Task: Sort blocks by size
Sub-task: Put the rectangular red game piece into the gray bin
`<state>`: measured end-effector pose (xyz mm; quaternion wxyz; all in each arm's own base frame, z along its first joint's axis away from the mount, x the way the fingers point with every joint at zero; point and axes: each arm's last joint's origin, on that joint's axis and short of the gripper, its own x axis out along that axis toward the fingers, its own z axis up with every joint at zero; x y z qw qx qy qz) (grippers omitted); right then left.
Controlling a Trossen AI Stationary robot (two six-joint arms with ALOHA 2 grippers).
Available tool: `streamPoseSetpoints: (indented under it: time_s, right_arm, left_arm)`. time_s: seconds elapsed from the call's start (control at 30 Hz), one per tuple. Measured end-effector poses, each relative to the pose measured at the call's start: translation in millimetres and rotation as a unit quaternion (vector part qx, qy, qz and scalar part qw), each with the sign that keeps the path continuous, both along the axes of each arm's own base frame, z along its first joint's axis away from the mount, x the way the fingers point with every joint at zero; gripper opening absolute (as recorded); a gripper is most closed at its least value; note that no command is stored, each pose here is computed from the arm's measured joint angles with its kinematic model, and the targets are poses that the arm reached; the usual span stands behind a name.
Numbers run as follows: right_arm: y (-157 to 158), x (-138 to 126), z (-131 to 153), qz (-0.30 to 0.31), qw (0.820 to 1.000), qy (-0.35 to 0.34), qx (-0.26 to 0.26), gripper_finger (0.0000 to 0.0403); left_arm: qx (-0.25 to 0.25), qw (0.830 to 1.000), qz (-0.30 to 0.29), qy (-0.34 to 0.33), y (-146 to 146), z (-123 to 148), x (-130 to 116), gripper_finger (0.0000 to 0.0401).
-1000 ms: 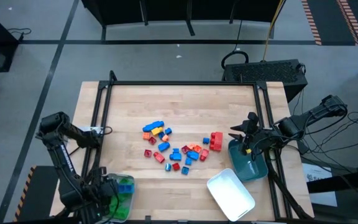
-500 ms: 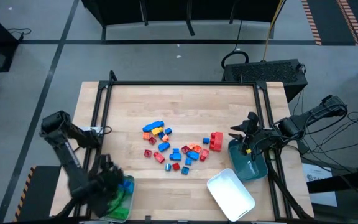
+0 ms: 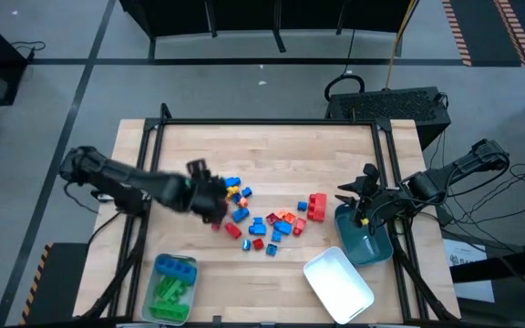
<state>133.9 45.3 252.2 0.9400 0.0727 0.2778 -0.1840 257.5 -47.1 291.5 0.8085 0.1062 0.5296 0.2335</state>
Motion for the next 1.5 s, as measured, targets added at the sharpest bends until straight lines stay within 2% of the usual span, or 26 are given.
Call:
streamPoseSetpoints:
  time_s: [0.07, 0.23, 0.37, 0.43, 0.63, 0.73, 0.9, 1.07, 1.2, 1.3, 1.4, 1.5]
  right_arm:
    - [0, 0, 0, 0.0, 1.0, 0.0, 0.0, 0.0119]
    - [0, 0, 0, 0.005, 1.0, 0.003, -0.007, 0.0119]
    - [0, 1, 0, -0.002, 1.0, -0.001, -0.015, 0.0119]
    - [-1, 4, 0, -0.002, 1.0, 0.0, -0.021, 0.0119]
    - [-7, 19, 0, -0.02, 0.999, -0.011, -0.034, 0.0119]
    - [-8, 23, -1, -0.007, 0.999, 0.0, -0.039, 0.0119]
    - [-14, 30, -7, -0.042, 0.999, 0.014, -0.025, 0.0119]
    - [-31, 52, -17, -0.076, 0.994, 0.073, -0.04, 0.0119]
    - [-44, 78, -8, -0.06, 0.989, 0.132, 0.008, 0.0119]
    - [-54, 92, -2, -0.049, 0.978, 0.195, 0.056, 0.0119]
    - [-64, 104, 2, -0.075, 0.965, 0.234, 0.089, 0.0119]
    - [-71, 114, 2, -0.09, 0.953, 0.247, 0.151, 0.0119]
  left_arm:
    - [-0.033, 0.999, -0.004, -0.015, 21, -2, -1, 0.0233]
    - [-0.104, 0.993, 0.042, -0.041, 66, -24, -19, 0.0233]
    - [-0.191, 0.978, 0.034, -0.079, 75, -49, -27, 0.0233]
    - [-0.211, 0.974, 0.026, -0.077, 74, -56, -29, 0.0233]
    - [-0.205, 0.975, 0.007, -0.084, 73, -54, -27, 0.0233]
    - [-0.177, 0.974, -0.04, -0.135, 74, -43, -16, 0.0233]
    - [-0.159, 0.954, -0.072, -0.242, 75, -25, 0, 0.0233]
    - [-0.163, 0.952, -0.075, -0.247, 74, -25, 1, 0.0233]
    - [-0.178, 0.95, -0.06, -0.248, 71, -26, 1, 0.0233]
    - [-0.184, 0.952, -0.066, -0.238, 67, -27, 0, 0.0233]
    - [-0.186, 0.951, -0.072, -0.235, 64, -27, 0, 0.0233]
    - [-0.187, 0.951, -0.076, -0.234, 62, -27, 0, 0.0233]
